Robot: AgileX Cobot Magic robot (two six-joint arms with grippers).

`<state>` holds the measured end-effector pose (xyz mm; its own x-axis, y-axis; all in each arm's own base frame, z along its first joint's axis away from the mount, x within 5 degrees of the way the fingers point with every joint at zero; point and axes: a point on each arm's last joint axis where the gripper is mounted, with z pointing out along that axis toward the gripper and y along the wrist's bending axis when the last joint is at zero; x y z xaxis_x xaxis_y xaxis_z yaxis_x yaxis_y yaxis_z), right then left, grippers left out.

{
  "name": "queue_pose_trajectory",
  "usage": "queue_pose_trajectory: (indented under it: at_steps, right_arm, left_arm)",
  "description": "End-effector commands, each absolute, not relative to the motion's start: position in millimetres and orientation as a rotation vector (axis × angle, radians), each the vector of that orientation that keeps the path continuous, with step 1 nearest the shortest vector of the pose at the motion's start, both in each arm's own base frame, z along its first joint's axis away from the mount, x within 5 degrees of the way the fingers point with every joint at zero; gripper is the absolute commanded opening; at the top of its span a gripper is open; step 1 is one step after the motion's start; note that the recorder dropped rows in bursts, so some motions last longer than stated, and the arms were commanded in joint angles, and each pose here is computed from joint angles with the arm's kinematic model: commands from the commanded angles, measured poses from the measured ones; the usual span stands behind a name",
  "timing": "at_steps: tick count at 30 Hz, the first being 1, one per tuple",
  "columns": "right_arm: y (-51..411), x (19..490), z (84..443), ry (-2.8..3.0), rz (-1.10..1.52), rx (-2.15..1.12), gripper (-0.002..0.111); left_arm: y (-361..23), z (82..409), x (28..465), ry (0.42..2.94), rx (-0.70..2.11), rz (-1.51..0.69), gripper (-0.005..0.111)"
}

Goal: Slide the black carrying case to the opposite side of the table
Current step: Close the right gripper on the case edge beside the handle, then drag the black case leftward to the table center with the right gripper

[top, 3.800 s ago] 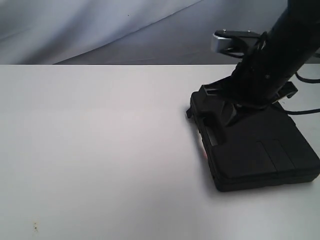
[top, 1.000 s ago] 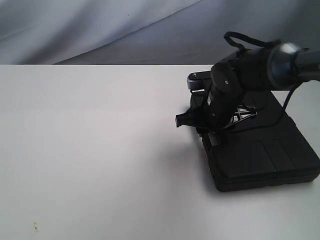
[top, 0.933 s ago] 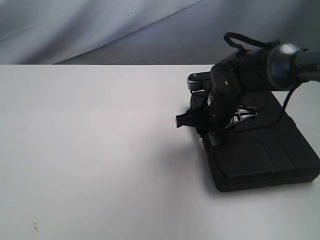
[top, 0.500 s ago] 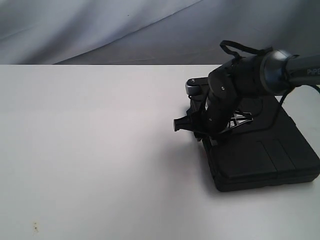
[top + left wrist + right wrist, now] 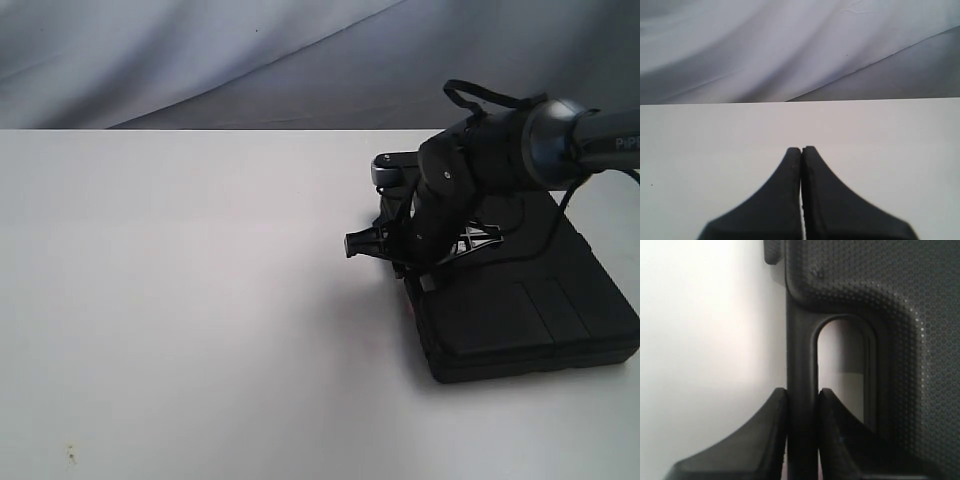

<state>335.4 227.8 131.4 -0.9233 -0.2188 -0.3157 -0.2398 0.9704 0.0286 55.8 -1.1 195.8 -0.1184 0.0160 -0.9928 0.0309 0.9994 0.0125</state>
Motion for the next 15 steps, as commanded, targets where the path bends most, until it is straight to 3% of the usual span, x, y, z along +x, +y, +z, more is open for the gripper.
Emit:
queue_pose_trajectory:
  at_steps: [1, 11, 15]
  right_arm:
    - [231.8, 336.7, 134.7, 2.79, 0.152, -0.299, 0.0]
    - [243.5, 336.3, 137.6, 2.771, 0.308, -0.183, 0.0]
    - [265.5, 339.2, 154.7, 2.739, 0.339, -0.238, 0.0]
  left_arm:
    - [-1.0, 195.2, 55.9, 1.681, 0.033, -0.014, 0.0]
    - [-1.0, 195.2, 55.9, 1.681, 0.033, -0.014, 0.0]
    - [-1.0, 195.2, 55.9, 1.681, 0.033, -0.014, 0.0]
